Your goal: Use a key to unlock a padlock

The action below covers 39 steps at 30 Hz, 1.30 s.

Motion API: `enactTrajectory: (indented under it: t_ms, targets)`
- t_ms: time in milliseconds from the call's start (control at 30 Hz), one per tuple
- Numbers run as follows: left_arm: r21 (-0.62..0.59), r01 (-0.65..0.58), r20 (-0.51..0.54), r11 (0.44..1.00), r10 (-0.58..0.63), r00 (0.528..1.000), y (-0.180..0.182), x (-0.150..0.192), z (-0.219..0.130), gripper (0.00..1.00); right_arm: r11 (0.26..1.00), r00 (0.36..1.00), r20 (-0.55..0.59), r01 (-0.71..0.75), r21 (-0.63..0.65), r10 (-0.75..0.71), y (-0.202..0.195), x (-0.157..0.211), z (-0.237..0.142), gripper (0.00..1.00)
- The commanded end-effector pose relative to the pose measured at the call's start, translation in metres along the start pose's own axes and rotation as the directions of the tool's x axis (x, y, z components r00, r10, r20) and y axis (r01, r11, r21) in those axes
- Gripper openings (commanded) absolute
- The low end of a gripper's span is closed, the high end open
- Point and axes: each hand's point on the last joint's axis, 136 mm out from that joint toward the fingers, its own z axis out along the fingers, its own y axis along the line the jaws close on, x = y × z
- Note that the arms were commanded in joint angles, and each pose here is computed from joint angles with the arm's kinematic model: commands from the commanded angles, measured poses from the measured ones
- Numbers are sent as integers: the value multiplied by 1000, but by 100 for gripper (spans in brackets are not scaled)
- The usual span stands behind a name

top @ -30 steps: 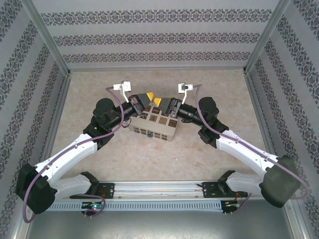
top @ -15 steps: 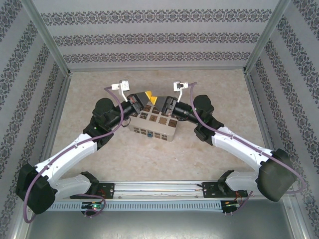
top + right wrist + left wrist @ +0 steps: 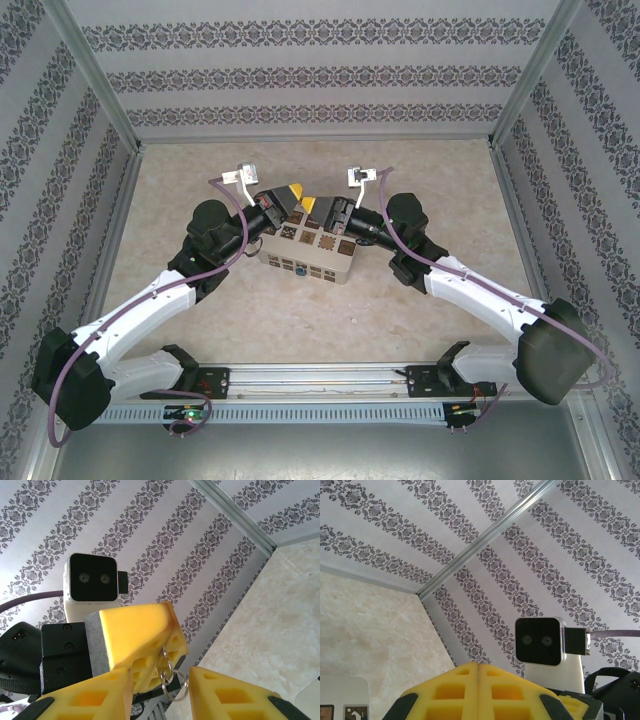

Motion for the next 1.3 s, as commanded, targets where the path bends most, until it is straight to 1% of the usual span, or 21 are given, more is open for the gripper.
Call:
enactTrajectory:
  t_ms: [0, 433, 733, 867, 1067, 1133, 1233, 1267]
  targets:
    - [41, 1, 47, 999, -3, 999, -13, -12, -5, 0, 1000, 1000, 13, 4, -31, -3, 11, 0, -1, 35]
    - [53, 9, 38, 999, -11, 999, -14, -10, -2, 0, 999, 1000, -9, -6, -43, 5, 11, -2, 11, 34]
    - [62, 15, 31, 998, -17, 999, -13, -8, -1, 0, 998, 1000, -14, -1, -58, 0, 16, -4, 17, 27]
    - [61, 18, 31, 998, -20, 999, -13, -8, -1, 0, 998, 1000, -18, -6, -56, 5, 15, -2, 17, 19]
    - [56, 16, 46, 998, -18, 999, -12, -11, -4, 0, 1000, 1000, -15, -5, -29, 4, 9, 0, 12, 0]
    - [52, 12, 55, 999, -15, 998, -12, -13, -7, 5, 1000, 1000, -17, 5, -16, -5, 7, 1, 9, 0]
    - [41, 8, 74, 999, -11, 997, -9, -18, -15, 17, 1000, 999, -26, 19, 18, -19, 0, 5, 3, 0]
    - [33, 7, 81, 999, -10, 997, -6, -20, -18, 20, 999, 999, -32, 28, 35, -27, -4, 6, 1, 0]
